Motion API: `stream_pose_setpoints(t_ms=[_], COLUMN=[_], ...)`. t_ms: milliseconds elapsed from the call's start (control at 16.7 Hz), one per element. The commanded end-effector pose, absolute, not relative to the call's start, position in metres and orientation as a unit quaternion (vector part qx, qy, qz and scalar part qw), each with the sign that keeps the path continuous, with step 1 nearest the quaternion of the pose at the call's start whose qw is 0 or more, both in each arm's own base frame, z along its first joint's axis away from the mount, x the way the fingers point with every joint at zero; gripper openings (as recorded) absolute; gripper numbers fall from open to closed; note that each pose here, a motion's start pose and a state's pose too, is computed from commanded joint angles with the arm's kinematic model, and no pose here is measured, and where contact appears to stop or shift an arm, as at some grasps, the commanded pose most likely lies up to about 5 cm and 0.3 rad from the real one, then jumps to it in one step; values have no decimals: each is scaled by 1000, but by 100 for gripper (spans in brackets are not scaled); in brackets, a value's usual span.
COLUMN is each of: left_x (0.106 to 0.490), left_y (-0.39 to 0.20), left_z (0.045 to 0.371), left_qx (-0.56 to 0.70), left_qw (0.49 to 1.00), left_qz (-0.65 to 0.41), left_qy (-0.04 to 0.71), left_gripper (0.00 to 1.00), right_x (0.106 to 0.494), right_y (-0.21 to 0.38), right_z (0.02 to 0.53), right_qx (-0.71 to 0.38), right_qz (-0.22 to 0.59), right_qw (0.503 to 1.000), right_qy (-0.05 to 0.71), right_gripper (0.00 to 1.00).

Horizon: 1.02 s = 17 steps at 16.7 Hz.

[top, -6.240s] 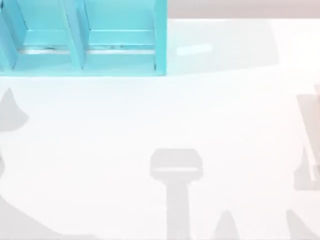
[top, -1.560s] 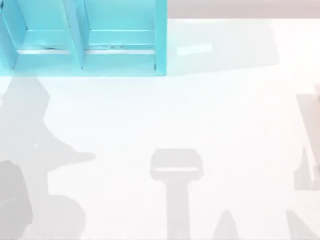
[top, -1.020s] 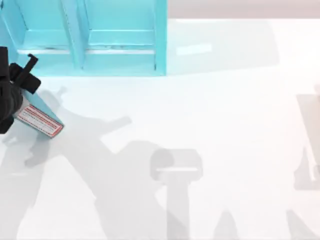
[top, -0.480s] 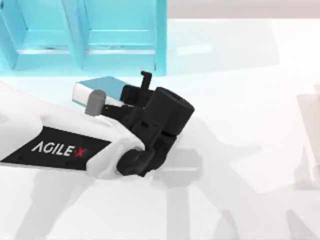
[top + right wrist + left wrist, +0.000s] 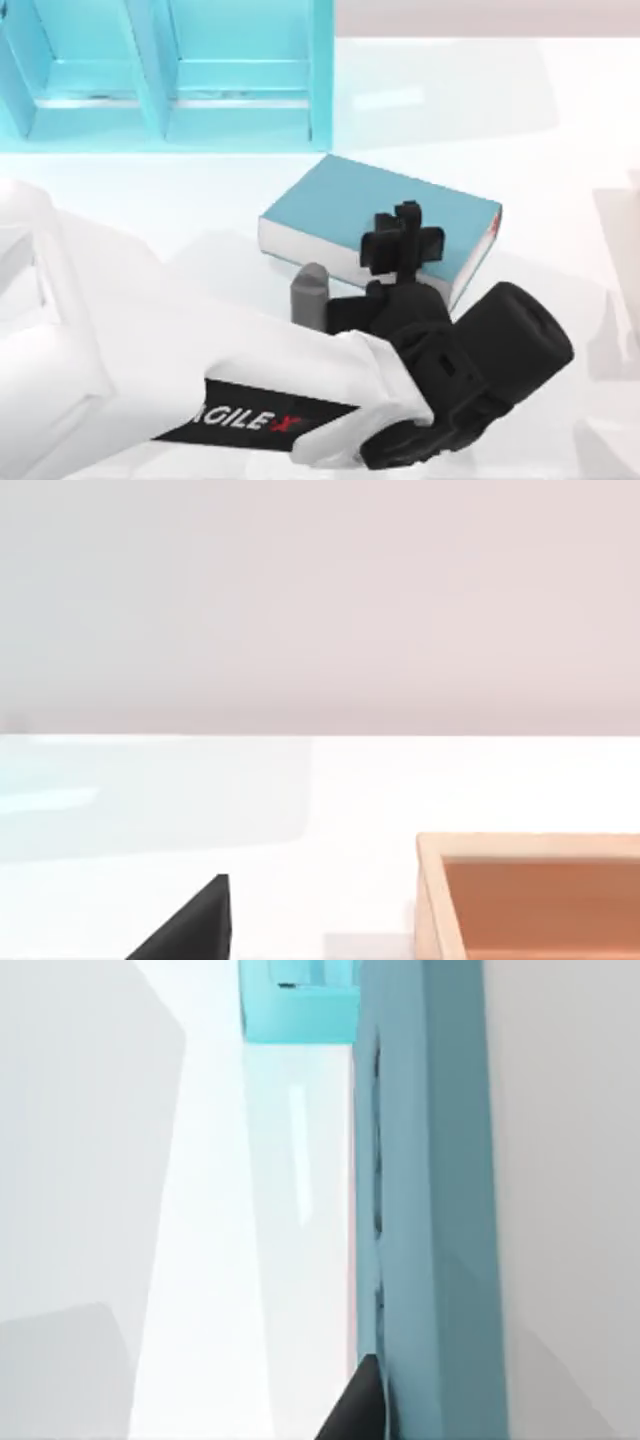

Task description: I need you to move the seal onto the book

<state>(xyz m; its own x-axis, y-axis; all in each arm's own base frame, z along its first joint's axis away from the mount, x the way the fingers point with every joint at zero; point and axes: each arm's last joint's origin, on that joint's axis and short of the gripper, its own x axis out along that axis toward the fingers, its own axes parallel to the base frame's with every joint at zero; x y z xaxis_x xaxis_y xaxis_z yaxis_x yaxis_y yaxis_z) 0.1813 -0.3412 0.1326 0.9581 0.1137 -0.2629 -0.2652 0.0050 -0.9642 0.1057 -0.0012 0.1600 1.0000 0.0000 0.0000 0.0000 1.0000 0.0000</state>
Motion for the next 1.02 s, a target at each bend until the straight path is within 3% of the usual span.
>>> stream_pose_setpoints(t_ms=[1020], left_x=[177], left_y=[-342], left_z=[122], left_qx=[-692], left_qw=[707], left_qz=[135], left_qy=[54], left_gripper=[0], right_x=[106], right_y=[-1], right_z=[160], right_qx=[0], right_qz=[0], right_qw=[1000], right_qy=[0], right_gripper=[100])
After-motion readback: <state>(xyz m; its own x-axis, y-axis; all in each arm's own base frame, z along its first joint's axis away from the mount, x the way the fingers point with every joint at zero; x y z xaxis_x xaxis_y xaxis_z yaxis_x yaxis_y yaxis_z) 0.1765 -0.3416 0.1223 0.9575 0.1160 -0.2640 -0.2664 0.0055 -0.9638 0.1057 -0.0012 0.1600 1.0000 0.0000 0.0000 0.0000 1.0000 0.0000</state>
